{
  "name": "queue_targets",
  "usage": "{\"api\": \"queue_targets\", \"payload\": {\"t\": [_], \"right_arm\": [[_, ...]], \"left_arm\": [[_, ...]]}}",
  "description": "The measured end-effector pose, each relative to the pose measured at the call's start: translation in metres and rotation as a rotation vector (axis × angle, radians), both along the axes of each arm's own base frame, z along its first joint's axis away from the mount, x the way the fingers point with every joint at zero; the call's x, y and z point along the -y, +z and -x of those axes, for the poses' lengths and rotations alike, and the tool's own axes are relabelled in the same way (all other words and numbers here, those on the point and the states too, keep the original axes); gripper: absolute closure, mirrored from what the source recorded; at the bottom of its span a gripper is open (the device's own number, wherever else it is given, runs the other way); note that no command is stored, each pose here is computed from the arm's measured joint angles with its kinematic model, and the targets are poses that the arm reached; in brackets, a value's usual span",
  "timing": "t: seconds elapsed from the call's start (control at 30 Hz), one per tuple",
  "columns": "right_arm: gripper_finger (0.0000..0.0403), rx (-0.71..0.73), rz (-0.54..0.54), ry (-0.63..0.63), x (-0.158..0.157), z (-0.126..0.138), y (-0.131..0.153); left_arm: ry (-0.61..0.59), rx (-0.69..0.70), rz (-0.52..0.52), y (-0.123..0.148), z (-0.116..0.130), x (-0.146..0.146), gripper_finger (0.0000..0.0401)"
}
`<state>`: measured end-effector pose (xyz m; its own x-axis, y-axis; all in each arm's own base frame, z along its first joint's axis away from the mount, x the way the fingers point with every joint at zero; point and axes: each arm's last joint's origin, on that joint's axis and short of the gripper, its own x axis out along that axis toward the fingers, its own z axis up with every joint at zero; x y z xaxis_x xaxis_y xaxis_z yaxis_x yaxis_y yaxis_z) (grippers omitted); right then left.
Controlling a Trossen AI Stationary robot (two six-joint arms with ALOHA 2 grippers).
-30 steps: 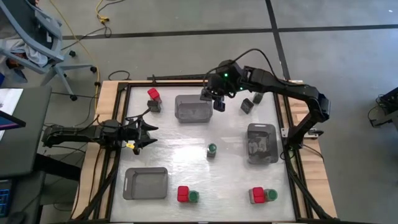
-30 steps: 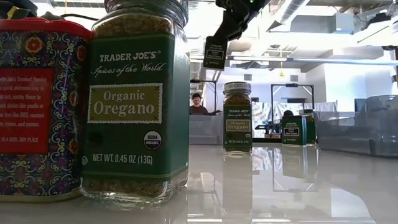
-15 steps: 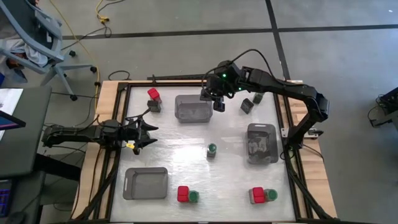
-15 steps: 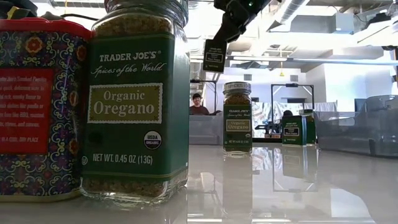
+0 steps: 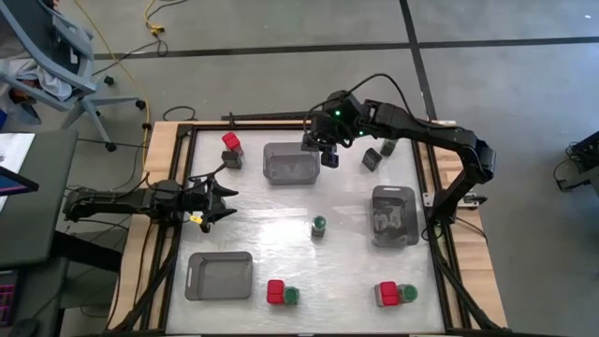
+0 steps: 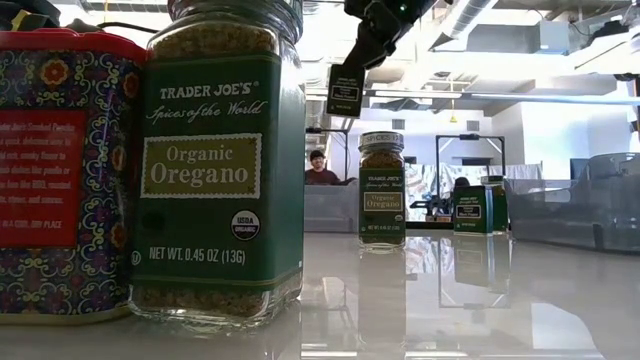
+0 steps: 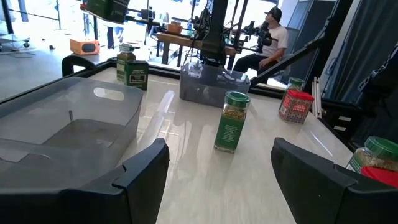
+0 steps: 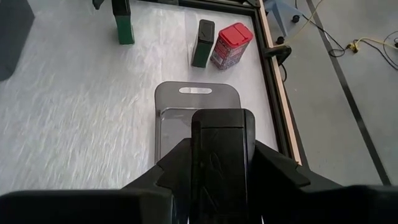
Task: Sort spices by type
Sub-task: Put the bottom black seasoning can into the top black transparent bin
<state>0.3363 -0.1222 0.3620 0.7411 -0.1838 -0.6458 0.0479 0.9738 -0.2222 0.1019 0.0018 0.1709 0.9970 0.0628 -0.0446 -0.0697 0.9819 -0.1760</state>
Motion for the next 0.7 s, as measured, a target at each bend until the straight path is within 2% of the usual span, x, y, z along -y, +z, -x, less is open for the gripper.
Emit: {"api": "queue_targets", "payload": {"t": [0.13,0.27,0.47,0.57,0.7], "right_arm": [[0.0241,-0.007,0.001,-0.003,0.002,0.0,-0.004],[0.0241,-0.025,-0.027,-0.005,0.011,0.002,-0.021],[0.0241,0.02,-0.062,0.0,0.027,0.005,-0.039],[0.0241,0.089,-0.062,0.025,0.034,0.004,-0.042],[0.0241,0.089,-0.068,0.044,0.041,0.006,-0.047]], "left_arm": [[0.0,0.0,0.0,0.0,0.0,0.0,0.0131],[0.0,0.0,0.0,0.0,0.0,0.0,0.0131],[0.0,0.0,0.0,0.0,0.0,0.0,0.0131],[0.0,0.0,0.0,0.0,0.0,0.0,0.0131],[0.0,0.0,0.0,0.0,0.0,0.0,0.0131]]}}
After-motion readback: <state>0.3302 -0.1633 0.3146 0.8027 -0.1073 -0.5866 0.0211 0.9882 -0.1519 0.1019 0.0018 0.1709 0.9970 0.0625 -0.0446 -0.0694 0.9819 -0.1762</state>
